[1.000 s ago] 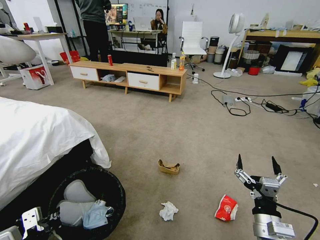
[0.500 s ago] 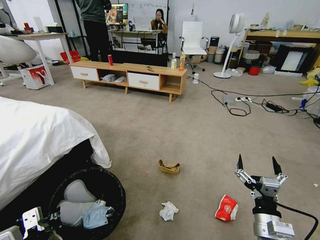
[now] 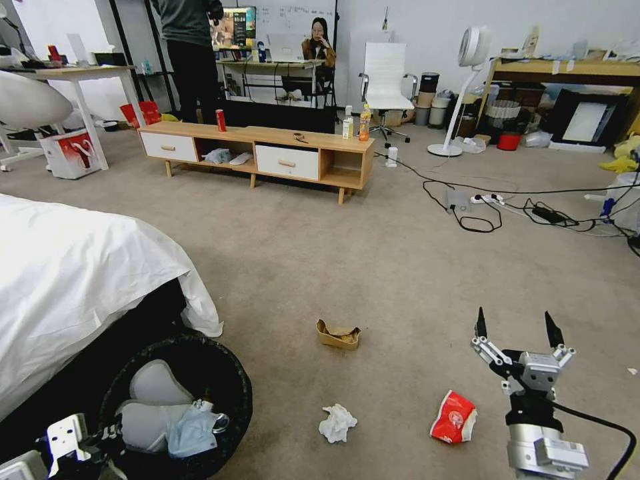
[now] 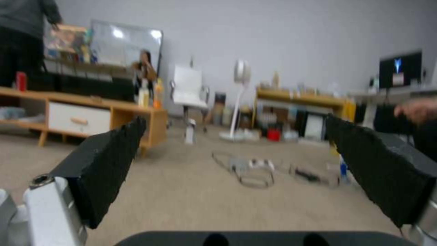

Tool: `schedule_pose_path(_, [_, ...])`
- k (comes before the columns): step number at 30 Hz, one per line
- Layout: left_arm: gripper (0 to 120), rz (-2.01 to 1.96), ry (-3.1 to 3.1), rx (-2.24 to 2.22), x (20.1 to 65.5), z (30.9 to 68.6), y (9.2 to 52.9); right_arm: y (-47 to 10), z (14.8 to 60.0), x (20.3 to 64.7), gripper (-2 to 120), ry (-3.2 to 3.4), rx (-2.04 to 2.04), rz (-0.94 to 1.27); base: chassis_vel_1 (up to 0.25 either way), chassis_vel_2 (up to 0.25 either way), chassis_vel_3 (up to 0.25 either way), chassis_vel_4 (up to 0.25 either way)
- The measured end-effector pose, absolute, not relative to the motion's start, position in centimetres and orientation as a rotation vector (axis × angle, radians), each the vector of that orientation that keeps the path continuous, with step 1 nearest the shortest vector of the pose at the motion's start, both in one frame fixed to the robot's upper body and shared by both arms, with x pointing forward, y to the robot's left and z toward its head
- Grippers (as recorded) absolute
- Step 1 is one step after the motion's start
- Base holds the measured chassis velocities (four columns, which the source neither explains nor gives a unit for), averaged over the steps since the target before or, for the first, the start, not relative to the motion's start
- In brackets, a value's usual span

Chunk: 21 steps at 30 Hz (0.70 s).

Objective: Pick up the trash bin and place the garbage on the floor into it.

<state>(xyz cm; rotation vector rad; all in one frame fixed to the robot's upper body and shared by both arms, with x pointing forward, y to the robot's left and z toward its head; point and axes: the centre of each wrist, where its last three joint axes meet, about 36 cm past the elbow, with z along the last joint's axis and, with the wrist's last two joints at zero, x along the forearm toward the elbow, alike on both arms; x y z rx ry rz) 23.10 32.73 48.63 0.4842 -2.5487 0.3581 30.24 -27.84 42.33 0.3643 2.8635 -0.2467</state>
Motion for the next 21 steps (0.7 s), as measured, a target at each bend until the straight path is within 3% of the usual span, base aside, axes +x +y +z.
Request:
schedule_pose_path(6, [2,0.354,-2.548,0.482,23.1,48.6,32.8,-28.7,43.9,31.0,100,3.058,0.451,-0.171,0.0,0.0,0.0,0.0])
schedule_pose_path(15, [2,0.351,-2.547,0.48,23.3,48.5,32.9,-29.3,50.0,32.3,100,3.603,0.366,0.312,0.0,0.0,0.0,0.0])
schedule_pose_path(21, [2,0.352,-2.547,0.475,23.3,48.5,32.9,-29.2,49.8,33.6,100,3.823,0.295,0.494,0.0,0.0,0.0,0.0])
